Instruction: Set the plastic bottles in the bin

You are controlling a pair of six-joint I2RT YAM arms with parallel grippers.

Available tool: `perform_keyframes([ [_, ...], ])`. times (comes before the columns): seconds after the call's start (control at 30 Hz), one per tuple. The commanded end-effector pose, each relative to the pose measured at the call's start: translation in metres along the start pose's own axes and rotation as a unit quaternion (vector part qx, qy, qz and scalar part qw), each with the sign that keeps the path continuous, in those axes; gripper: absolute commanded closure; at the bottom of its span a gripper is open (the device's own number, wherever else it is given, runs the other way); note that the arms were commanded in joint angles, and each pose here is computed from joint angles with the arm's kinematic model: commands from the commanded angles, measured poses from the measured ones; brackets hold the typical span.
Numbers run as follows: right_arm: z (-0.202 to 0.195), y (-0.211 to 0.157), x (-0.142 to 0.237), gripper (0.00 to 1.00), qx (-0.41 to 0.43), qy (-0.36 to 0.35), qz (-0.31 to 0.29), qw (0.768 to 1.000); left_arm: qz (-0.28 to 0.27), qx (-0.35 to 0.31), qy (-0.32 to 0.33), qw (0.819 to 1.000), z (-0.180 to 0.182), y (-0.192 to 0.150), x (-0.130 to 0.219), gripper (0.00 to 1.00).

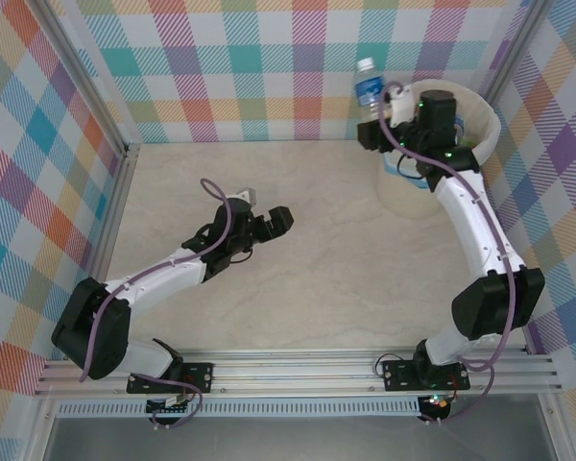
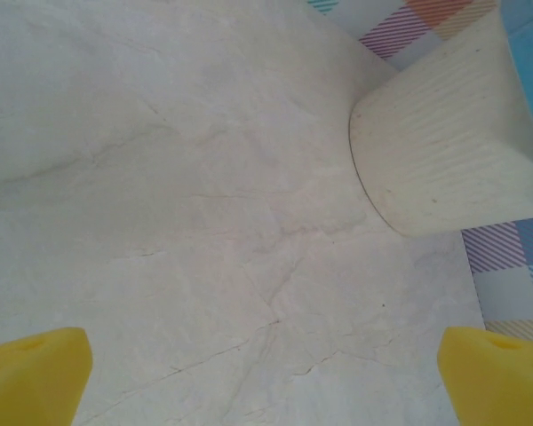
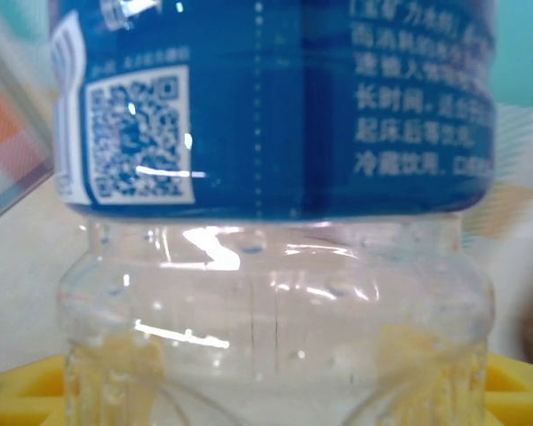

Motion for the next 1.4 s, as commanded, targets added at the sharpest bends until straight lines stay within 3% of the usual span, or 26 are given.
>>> perform_keyframes([
  [0.0,-0.051,0.016,0.016,0.49,-0.083,-0.075,-0.026,0.993,-0.015,-0.015,0.009,1.000,0.002,0.004,-0.001,0.00],
  [0.17,-0.116,0.016,0.026,0.46,-0.139,-0.157,-0.032,0.977,-0.041,-0.012,0.038,0.998,0.015,0.005,0.011,0.00],
  [0.37,-0.168,-0.009,0.023,0.41,-0.114,-0.308,0.028,0.944,-0.080,-0.005,0.075,0.994,0.035,0.005,0.028,0.00],
  [0.47,-0.184,-0.026,0.022,0.32,-0.105,-0.362,0.070,0.924,-0.107,0.004,0.110,0.988,0.049,0.008,0.039,0.00],
  [0.57,-0.178,-0.024,0.027,0.16,-0.102,-0.354,0.075,0.927,-0.144,0.000,0.150,0.978,0.063,0.021,0.059,0.00],
  [0.73,-0.152,0.005,0.062,0.05,-0.090,-0.330,0.024,0.939,-0.220,0.004,0.280,0.934,0.110,0.052,0.113,0.00],
  [0.87,-0.127,0.005,0.088,0.00,-0.074,-0.305,-0.005,0.950,-0.281,-0.019,0.358,0.890,0.139,0.068,0.155,0.00],
  [0.97,-0.111,-0.022,0.097,0.00,-0.070,-0.285,-0.015,0.956,-0.314,-0.056,0.403,0.858,0.155,0.072,0.175,0.00],
  [1.07,-0.099,-0.074,0.092,0.00,-0.070,-0.264,-0.022,0.962,-0.315,-0.098,0.416,0.848,0.170,0.073,0.173,0.00],
  [1.17,-0.095,-0.136,0.080,0.00,-0.107,-0.253,0.006,0.962,-0.295,-0.127,0.402,0.858,0.184,0.071,0.158,0.00],
  [1.23,-0.091,-0.184,0.066,0.00,-0.128,-0.235,0.037,0.963,-0.273,-0.146,0.376,0.873,0.190,0.069,0.142,0.00],
  [1.37,-0.086,-0.244,0.045,0.00,-0.153,-0.204,0.053,0.966,-0.256,-0.188,0.332,0.888,0.199,0.068,0.116,0.00],
])
Point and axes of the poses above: each hand's point on the last joint's axis, 136 mm out from that joint toward the fingers, its own x axis back along the fingers, its own z axis along the line the jaws close on, y = z × x, the point moved 5 cm from there along x, back along the fingers, and after that the axes turned 2 degrees about x, right-handed, at the moved point
